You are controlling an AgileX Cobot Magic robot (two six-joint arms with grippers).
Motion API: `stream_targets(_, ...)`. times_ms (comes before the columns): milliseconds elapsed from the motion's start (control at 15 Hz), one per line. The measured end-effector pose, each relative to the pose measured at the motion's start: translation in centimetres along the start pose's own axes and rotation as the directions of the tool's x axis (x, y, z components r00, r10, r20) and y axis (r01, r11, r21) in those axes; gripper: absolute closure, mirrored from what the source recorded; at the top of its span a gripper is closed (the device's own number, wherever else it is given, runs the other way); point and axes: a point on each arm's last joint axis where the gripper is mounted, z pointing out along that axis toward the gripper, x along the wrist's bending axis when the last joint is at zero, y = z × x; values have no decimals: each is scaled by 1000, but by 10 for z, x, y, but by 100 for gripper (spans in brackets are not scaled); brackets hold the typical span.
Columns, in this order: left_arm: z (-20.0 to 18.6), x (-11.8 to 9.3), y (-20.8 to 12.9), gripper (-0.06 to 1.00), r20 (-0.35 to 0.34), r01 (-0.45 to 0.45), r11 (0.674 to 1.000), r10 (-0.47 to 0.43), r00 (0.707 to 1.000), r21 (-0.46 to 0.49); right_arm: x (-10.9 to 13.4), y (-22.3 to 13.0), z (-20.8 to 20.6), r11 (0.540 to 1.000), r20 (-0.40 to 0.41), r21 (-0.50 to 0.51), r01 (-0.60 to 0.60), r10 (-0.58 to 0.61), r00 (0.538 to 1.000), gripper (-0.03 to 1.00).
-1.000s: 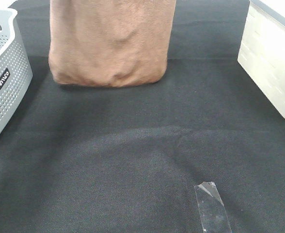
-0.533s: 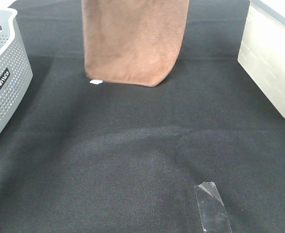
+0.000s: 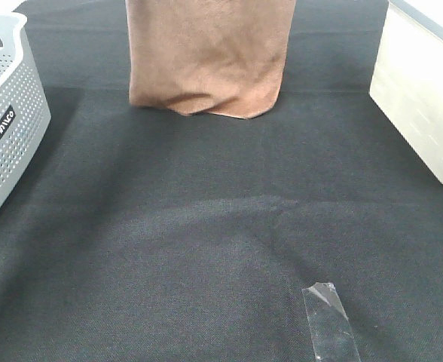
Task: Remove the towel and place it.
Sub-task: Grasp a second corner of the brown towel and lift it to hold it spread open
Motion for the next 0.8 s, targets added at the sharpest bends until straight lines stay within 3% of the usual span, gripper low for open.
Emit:
stream_targets(133,-2,-14,-14,94,30,42,971,-50,998,236,5,-9,-1,995,-48,96,-9,14,999,97)
stream_targets(200,-7,-24,-22,94,58,45,928,-72,996,369,8,-14,-2,986,-80,167,-22,36,996,97)
stream_targets(400,-28,-51,-29,94,203,-4,740,-179,963,673,12,-19,-18,915,-155,398,-72,144,977,97)
stream_targets(667,-58,-47,-17,94,265,-64,508,-334,904,859,17,-24,-55,712,-245,702,1,240,939,97)
stream_targets(800,-61,-45,-12,94,246,-43,478,-370,896,877,19,-27,-64,641,-267,766,37,266,926,97)
